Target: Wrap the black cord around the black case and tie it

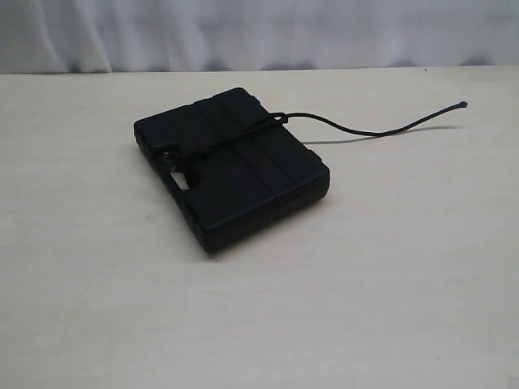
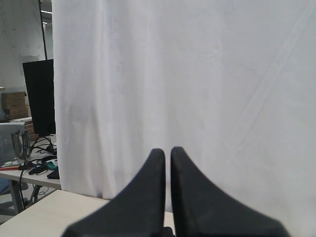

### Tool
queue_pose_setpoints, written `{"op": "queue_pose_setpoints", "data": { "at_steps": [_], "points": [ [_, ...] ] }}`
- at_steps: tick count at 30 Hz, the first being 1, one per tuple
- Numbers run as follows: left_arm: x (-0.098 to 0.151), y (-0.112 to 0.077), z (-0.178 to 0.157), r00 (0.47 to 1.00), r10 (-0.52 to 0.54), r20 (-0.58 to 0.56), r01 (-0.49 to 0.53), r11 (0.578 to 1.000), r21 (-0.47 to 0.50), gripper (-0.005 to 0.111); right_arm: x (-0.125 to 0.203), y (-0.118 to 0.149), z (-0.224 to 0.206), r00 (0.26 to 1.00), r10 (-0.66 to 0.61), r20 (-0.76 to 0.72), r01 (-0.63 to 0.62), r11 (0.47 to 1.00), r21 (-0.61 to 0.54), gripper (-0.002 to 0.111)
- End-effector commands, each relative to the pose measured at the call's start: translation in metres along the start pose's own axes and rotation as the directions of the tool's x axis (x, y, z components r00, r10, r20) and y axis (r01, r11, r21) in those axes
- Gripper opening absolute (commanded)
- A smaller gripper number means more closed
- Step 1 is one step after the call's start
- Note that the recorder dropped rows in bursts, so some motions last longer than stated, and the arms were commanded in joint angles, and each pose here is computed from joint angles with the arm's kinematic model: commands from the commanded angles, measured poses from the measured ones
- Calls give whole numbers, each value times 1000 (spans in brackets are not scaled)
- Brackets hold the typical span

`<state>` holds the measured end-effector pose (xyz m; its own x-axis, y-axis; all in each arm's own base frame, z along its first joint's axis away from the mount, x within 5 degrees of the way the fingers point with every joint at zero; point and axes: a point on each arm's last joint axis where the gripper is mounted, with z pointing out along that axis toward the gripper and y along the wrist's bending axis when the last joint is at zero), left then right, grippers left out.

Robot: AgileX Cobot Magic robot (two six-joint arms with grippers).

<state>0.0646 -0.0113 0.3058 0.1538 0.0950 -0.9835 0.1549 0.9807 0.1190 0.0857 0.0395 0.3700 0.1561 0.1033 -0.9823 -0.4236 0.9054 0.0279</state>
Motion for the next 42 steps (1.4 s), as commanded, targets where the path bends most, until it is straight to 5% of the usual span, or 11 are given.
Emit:
{"op": "queue_pose_setpoints", "data": {
  "at_steps": [1, 14, 24, 42],
  "points": [
    [12, 4, -5, 1000, 7, -2, -7, 996, -91, 0, 1, -1, -1, 1000, 2, 1, -2, 1000, 6, 4],
    [57, -1, -25, 999, 55, 2, -54, 992, -113, 0, 1, -1, -1, 1000, 2, 3, -2, 1000, 10, 4],
    [95, 0, -23, 993, -45, -111, 23, 980, -195, 0, 1, -1, -1, 1000, 2, 3, -2, 1000, 10, 4],
    [109, 0, -26, 964, -55, -261, 1, 980, -201, 0, 1, -1, -1, 1000, 2, 3, -2, 1000, 10, 4]
  ]
}}
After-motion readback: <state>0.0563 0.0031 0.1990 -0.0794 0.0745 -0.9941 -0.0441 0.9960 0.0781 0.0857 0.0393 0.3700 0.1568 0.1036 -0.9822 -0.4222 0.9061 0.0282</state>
